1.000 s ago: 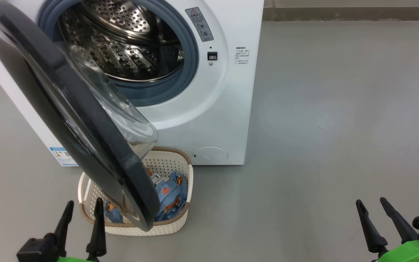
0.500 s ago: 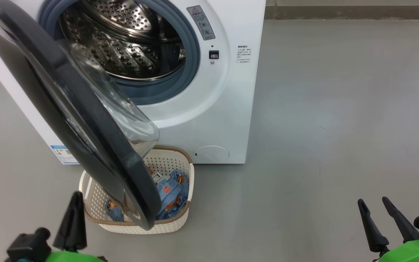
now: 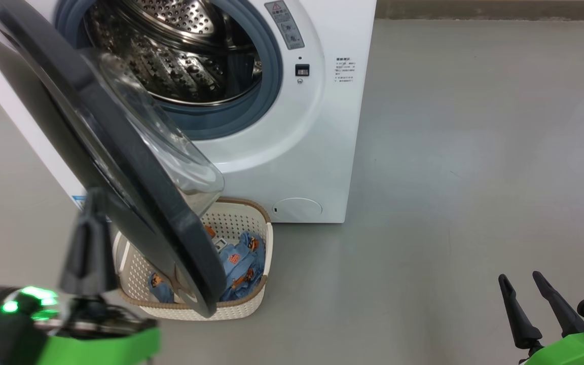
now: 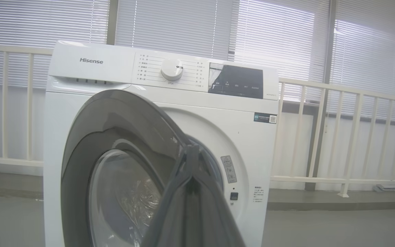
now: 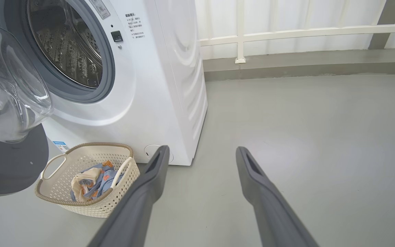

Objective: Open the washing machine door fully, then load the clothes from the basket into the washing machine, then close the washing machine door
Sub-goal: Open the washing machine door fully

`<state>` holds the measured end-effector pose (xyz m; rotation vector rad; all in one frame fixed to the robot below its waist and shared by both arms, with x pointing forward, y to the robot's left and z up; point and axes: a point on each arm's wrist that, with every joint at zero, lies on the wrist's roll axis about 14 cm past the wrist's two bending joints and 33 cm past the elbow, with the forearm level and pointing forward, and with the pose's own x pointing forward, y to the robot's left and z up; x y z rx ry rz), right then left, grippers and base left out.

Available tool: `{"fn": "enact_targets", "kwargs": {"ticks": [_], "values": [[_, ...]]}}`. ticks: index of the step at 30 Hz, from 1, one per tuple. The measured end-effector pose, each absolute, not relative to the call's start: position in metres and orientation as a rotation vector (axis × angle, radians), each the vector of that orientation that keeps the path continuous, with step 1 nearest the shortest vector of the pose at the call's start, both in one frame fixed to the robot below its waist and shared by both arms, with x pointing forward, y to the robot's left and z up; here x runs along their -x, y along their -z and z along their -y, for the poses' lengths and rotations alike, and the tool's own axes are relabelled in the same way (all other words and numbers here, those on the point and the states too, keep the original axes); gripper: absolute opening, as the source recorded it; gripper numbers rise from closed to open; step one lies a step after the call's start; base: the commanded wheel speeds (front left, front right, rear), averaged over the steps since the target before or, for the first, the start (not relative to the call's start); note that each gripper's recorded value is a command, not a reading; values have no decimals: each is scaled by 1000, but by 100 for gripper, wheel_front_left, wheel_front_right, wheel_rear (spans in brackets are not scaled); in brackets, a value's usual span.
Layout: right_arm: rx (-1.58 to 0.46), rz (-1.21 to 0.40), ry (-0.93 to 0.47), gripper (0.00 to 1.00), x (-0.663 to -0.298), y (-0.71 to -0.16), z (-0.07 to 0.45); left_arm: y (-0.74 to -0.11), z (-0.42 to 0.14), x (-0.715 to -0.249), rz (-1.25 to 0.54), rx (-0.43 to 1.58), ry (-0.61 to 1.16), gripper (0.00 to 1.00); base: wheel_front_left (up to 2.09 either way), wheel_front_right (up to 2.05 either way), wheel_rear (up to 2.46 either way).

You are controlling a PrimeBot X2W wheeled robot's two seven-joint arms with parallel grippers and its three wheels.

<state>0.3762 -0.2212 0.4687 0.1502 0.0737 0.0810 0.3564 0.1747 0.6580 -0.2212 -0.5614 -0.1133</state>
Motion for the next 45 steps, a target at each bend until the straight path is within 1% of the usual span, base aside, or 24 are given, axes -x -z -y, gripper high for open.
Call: {"fn": "enact_targets", "kwargs": {"ticks": [2, 5, 9, 13, 19, 24, 33, 45], "values": [[-149, -72, -80, 100, -376, -469, 222, -671, -153, -351, 599, 238, 185, 0, 0, 0, 0], [-149, -68, -78, 100, -376, -470, 222, -670, -115, -347, 573, 271, 302, 0, 0, 0, 0], [-153, -67, -70, 100, -375, -470, 224, -642, -74, -348, 449, 322, 412, 0, 0, 0, 0], [-152, -70, -66, 100, -374, -469, 225, -612, -57, -358, 334, 370, 436, 0, 0, 0, 0], [-146, -76, -67, 100, -374, -467, 225, -573, -51, -377, 204, 403, 405, 0, 0, 0, 0], [-144, -73, -74, 100, -374, -468, 223, -552, -58, -385, 138, 401, 361, 0, 0, 0, 0], [-144, -69, -84, 100, -377, -470, 220, -549, -77, -394, 141, 409, 288, 0, 0, 0, 0], [-140, -55, -129, 100, -390, -475, 205, -548, -95, -388, 148, 418, 234, 0, 0, 0, 0]]}}
